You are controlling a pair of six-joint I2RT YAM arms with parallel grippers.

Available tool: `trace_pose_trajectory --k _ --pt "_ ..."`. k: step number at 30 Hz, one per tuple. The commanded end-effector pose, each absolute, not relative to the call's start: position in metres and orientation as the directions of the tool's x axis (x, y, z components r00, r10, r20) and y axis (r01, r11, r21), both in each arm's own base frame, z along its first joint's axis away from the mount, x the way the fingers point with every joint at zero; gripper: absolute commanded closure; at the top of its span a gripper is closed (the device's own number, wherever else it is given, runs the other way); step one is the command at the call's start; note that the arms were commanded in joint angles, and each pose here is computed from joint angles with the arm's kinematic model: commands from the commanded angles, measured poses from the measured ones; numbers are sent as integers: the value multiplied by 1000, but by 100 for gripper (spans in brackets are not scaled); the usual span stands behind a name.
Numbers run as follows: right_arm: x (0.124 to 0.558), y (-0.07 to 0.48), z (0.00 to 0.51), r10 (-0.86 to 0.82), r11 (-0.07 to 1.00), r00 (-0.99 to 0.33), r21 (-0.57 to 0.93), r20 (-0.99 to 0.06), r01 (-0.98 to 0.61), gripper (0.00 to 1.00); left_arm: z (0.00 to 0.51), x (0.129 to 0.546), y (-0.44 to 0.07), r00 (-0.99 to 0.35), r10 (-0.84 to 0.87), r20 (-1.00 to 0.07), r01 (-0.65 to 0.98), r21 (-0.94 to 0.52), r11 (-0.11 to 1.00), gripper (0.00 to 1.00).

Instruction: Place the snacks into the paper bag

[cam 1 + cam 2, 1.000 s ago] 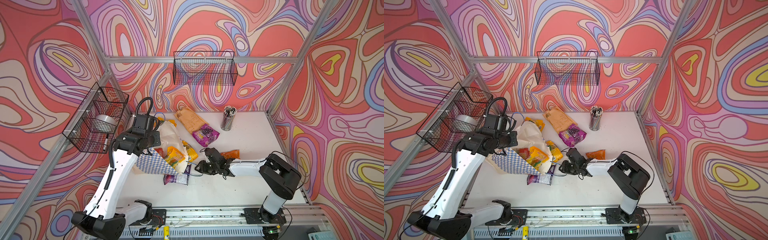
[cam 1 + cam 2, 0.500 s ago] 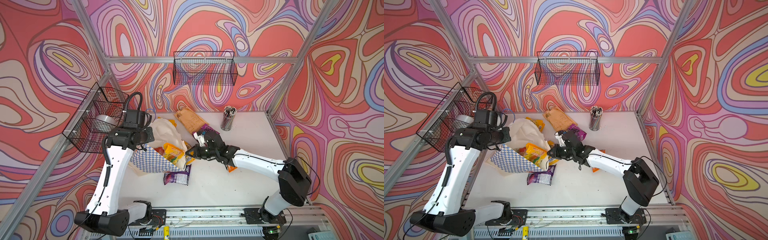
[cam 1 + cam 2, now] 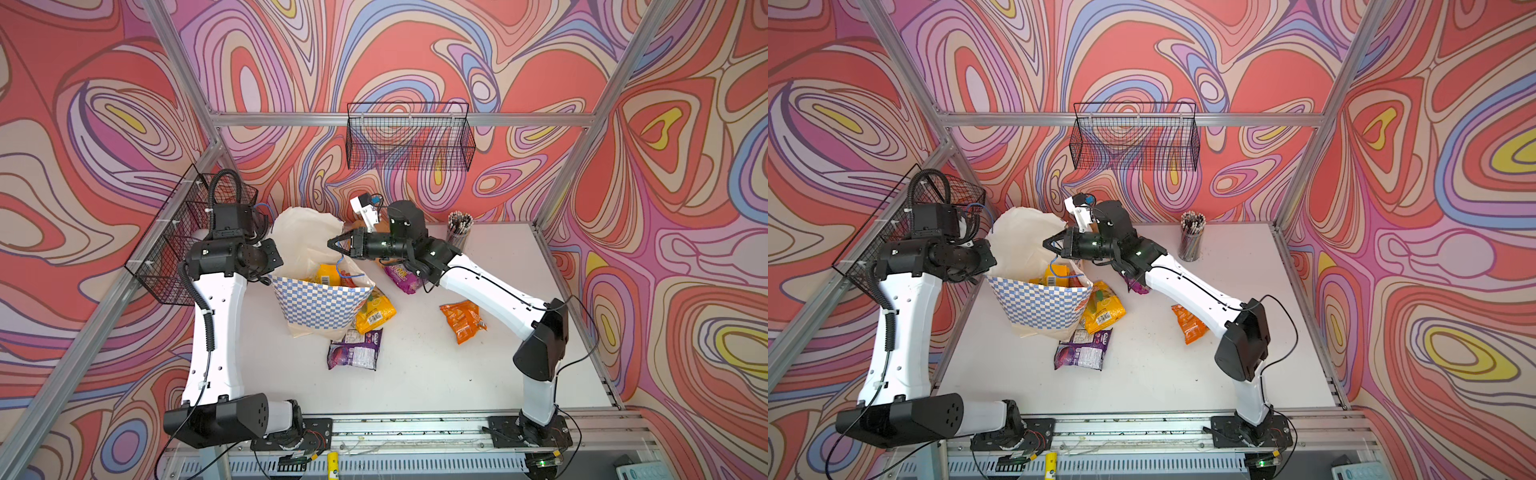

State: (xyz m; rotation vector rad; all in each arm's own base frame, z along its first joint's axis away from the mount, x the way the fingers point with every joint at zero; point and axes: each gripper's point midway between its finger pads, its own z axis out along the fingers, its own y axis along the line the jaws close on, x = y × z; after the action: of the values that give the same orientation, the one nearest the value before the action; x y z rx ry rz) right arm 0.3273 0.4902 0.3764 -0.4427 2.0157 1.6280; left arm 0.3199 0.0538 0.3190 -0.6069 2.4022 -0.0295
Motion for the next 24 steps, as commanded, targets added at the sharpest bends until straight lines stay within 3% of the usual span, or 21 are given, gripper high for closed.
trace_pose_trajectory --k 1,4,13,17,20,24 --pt "310 498 394 38 157 -798 792 -602 -590 100 350 306 62 -600 -424 -679 -437 -167 884 100" --pt "307 501 390 24 159 -797 789 -604 -593 100 362 300 67 -559 -421 -715 -450 -165 878 100" --pt "310 497 369 20 222 -803 785 -596 -578 100 311 286 62 -621 -449 -643 -469 -155 870 100" --pt "309 500 380 25 220 -785 769 -619 -600 100 318 273 85 -541 -453 -709 -565 -93 820 100" --pt "307 503 390 22 219 -770 754 -638 -619 100 328 272 86 -488 -462 -740 -572 -129 810 100" --pt "316 494 390 54 268 -767 749 -640 -606 100 311 285 70 -561 -490 -667 -524 -172 834 100"
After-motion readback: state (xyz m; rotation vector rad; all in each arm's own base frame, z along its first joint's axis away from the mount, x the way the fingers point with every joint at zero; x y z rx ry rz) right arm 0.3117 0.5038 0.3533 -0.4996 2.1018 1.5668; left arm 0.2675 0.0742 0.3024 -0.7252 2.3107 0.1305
